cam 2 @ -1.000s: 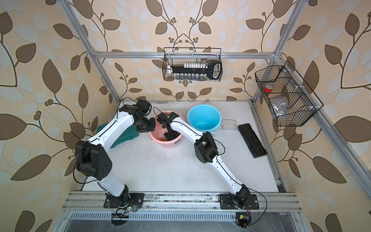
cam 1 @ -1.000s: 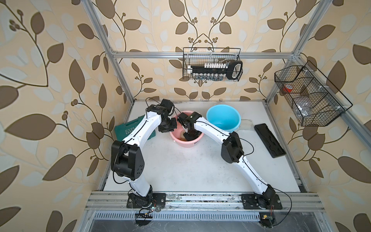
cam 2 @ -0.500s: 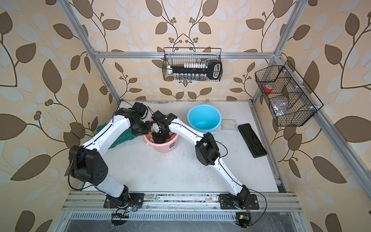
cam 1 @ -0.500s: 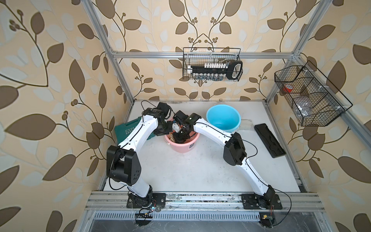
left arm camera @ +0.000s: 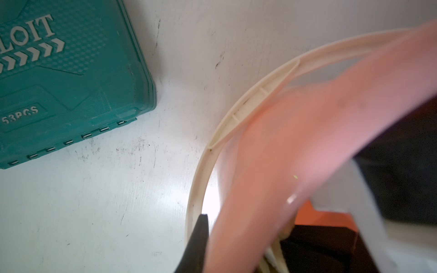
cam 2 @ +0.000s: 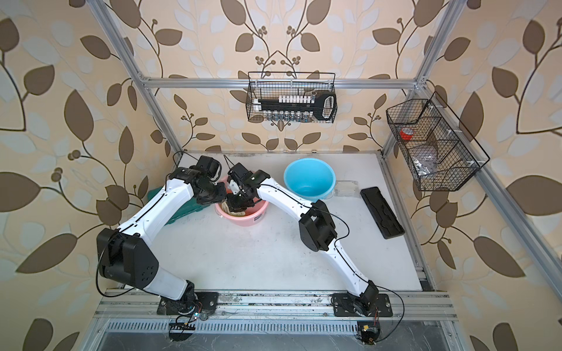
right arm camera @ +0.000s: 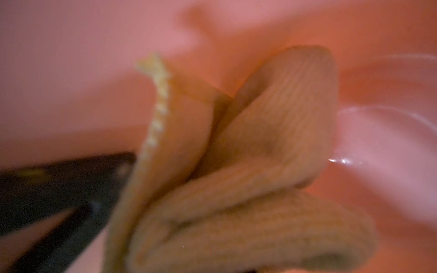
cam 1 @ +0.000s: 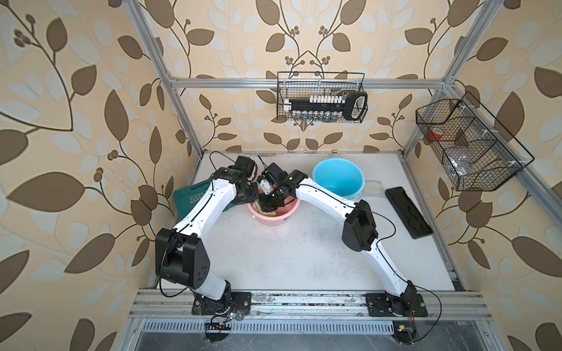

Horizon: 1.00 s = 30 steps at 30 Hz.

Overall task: Wipe the inside of the bucket with a cloth
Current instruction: Wipe the dirt from the inside of the bucket.

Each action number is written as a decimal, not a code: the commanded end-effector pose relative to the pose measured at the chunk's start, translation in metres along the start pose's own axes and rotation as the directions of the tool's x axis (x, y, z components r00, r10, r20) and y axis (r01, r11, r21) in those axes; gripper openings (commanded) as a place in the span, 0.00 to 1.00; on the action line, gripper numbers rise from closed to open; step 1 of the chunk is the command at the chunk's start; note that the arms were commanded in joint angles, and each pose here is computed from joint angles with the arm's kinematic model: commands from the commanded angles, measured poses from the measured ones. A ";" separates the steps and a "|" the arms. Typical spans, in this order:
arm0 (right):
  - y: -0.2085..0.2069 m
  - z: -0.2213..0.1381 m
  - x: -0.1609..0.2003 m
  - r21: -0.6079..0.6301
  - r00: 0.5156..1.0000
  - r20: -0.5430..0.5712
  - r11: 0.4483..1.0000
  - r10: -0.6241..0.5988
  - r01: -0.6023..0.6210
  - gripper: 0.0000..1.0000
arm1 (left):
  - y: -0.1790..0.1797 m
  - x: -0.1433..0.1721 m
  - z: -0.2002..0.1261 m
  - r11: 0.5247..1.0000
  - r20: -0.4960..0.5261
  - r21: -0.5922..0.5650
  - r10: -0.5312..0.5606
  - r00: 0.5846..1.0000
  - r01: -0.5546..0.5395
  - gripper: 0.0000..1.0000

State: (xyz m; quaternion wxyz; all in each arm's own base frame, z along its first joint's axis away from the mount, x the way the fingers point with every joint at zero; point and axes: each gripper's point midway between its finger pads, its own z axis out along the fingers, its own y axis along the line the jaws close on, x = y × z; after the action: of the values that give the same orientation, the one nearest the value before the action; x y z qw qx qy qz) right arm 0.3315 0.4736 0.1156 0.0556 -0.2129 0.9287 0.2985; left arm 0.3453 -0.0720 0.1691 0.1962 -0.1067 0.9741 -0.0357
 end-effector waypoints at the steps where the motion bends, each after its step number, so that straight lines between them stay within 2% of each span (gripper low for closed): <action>1: -0.006 -0.014 0.057 0.102 0.982 -0.181 0.992 -0.052 0.072 0.00 | -0.010 -0.035 -0.021 0.999 0.200 0.026 0.028 0.979 -0.034 0.00; 6: -0.049 -0.049 0.078 0.335 0.963 -0.256 0.926 -0.086 0.172 0.00 | -0.007 -0.042 -0.030 0.997 0.250 -0.041 0.077 0.965 -0.069 0.00; 11: -0.086 -0.099 0.068 0.590 0.952 -0.273 0.758 -0.137 0.278 0.00 | -0.012 -0.039 -0.031 0.988 0.273 -0.107 0.136 0.952 -0.110 0.00; 13: -0.096 -0.116 0.058 0.661 0.955 -0.254 0.694 -0.151 0.286 0.00 | -0.017 -0.037 -0.033 0.987 0.275 -0.106 0.148 0.950 -0.123 0.00; 20: -0.120 -0.151 0.013 0.787 0.966 -0.142 0.567 -0.216 0.242 0.00 | -0.030 -0.025 -0.030 0.986 0.239 -0.060 0.168 0.956 -0.158 0.00; 21: -0.123 -0.153 0.007 0.803 0.964 -0.137 0.544 -0.227 0.242 0.00 | -0.031 -0.024 -0.039 0.986 0.257 -0.039 0.166 0.952 -0.161 0.00; 23: -0.131 -0.153 0.005 0.824 0.962 -0.153 0.508 -0.226 0.250 0.00 | -0.033 -0.019 -0.038 0.984 0.251 -0.029 0.178 0.951 -0.176 0.00; 25: -0.137 -0.144 0.012 0.815 0.962 -0.188 0.515 -0.199 0.266 0.00 | -0.031 -0.016 -0.036 0.983 0.255 -0.035 0.185 0.949 -0.183 0.00; 26: -0.138 -0.136 0.018 0.799 0.961 -0.209 0.535 -0.181 0.274 0.00 | -0.029 -0.016 -0.035 0.982 0.258 -0.042 0.189 0.948 -0.185 0.00; 30: -0.130 -0.101 0.051 0.701 0.953 -0.280 0.654 -0.116 0.285 0.00 | -0.027 -0.016 -0.034 0.981 0.260 -0.055 0.196 0.945 -0.188 0.00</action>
State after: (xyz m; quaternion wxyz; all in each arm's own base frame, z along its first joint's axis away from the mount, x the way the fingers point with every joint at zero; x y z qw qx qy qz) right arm 0.3679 0.3147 0.1478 0.1502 -0.2980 0.9346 -0.1229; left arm 0.3514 -0.1085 0.1903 0.2942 -0.0137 0.9556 -0.0128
